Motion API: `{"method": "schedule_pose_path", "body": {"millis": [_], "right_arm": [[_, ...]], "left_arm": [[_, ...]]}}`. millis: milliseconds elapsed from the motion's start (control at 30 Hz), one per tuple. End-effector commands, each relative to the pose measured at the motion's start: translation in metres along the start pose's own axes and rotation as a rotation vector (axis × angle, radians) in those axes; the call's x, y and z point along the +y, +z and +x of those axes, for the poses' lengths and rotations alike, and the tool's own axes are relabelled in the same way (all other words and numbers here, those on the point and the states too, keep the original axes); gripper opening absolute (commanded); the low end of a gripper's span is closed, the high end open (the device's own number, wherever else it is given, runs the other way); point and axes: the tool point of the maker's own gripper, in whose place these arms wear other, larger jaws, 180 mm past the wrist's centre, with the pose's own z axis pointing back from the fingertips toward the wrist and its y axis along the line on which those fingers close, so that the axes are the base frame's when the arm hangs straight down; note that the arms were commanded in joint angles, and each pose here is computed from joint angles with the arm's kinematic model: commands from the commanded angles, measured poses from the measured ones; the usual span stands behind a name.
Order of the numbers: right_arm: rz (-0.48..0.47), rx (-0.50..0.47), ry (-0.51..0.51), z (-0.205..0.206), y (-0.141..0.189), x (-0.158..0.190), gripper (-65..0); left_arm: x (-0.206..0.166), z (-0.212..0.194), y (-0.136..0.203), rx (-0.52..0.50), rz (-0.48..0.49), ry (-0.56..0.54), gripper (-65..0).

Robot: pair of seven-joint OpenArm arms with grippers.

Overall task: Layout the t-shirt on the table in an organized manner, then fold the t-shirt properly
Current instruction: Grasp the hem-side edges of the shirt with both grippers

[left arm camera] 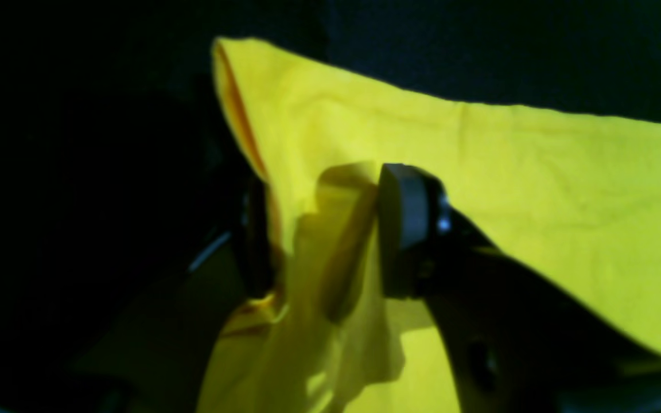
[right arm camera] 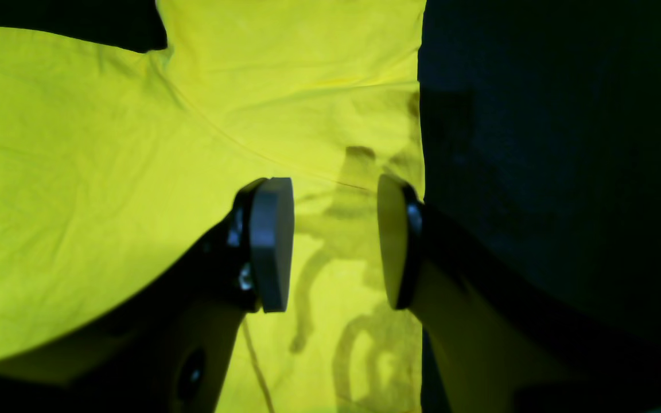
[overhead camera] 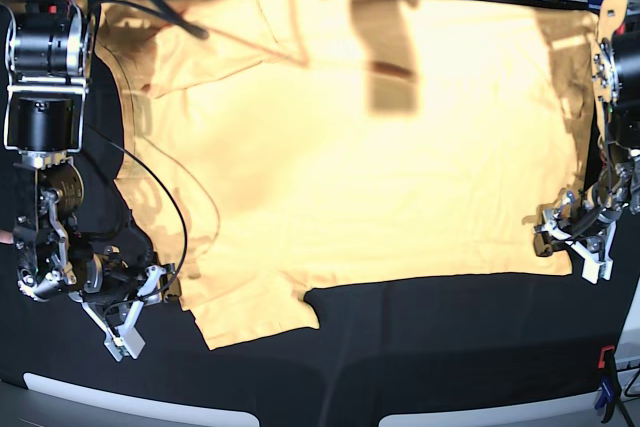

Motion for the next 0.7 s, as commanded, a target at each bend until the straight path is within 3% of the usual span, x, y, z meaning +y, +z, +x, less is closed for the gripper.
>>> {"method": "schedule_pose_path", "body": {"millis": [0, 133, 167, 433, 667], "right_arm": [[-0.004, -0.074, 0.012, 0.027, 0.011, -0.005, -41.1], [-0.004, -0.084, 0.012, 0.029, 0.012, -0.005, -41.1], [-0.004, -0.093, 0.012, 0.031, 0.012, -0.005, -41.1], [-0.052, -0.11, 0.009, 0.031, 0.005, -0.02, -41.0], [-0.064, -0.001, -0.053, 0.04, -0.016, -0.04, -41.1]], "left_arm": [[0.003, 0.03, 0.003, -0.067, -0.004, -0.008, -44.5], [0.003, 0.033, 0.003, -0.086, -0.001, -0.007, -63.6], [0.006, 0.035, 0.003, -0.095, 0.015, -0.005, -65.0], [0.021, 0.035, 0.004, -0.097, 0.101, -0.008, -65.0], [0.013, 0.031, 0.0, -0.085, 0.087, -0.002, -65.0]]}}
